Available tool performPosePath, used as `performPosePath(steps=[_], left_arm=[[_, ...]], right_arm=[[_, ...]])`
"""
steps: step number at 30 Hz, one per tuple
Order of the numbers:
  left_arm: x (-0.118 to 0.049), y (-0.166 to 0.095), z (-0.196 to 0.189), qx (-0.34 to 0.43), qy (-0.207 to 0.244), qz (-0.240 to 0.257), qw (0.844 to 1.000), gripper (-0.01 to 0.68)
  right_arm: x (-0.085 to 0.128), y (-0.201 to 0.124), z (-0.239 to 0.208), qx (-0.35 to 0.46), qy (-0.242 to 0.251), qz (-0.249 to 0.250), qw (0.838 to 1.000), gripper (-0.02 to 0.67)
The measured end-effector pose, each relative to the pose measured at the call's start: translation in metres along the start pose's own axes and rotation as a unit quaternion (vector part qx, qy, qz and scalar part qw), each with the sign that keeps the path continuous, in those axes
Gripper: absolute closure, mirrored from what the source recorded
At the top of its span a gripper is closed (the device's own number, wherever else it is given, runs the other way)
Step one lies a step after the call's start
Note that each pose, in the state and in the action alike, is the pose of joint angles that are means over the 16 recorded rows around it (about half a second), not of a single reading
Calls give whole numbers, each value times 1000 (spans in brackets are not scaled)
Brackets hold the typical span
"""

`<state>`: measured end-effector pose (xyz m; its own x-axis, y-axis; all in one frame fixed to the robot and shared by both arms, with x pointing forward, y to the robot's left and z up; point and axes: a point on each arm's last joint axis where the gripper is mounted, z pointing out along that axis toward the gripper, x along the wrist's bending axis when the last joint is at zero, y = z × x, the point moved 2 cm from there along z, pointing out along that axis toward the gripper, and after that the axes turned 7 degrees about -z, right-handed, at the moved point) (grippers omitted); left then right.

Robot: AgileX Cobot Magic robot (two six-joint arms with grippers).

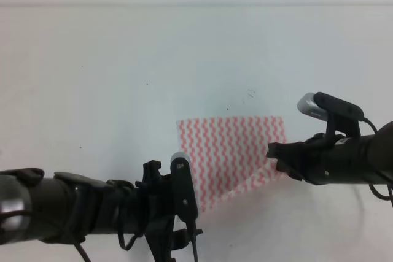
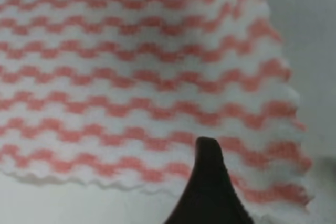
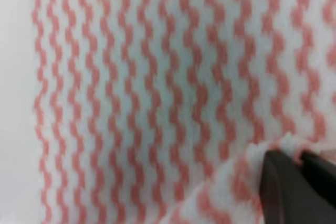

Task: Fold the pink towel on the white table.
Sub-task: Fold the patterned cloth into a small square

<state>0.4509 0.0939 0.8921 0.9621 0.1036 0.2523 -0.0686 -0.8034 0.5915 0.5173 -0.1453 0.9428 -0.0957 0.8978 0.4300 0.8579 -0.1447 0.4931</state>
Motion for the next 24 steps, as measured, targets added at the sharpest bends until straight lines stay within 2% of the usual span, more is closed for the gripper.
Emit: performPosePath(steps=[15, 24], left_arm=[[2, -7, 1, 23, 15, -16, 999, 265], [2, -13, 6, 39, 14, -23, 999, 387]], right_arm=[[0, 0, 1, -2, -1, 1, 1000, 665], [0, 1, 0, -3, -1, 1, 1000, 666]])
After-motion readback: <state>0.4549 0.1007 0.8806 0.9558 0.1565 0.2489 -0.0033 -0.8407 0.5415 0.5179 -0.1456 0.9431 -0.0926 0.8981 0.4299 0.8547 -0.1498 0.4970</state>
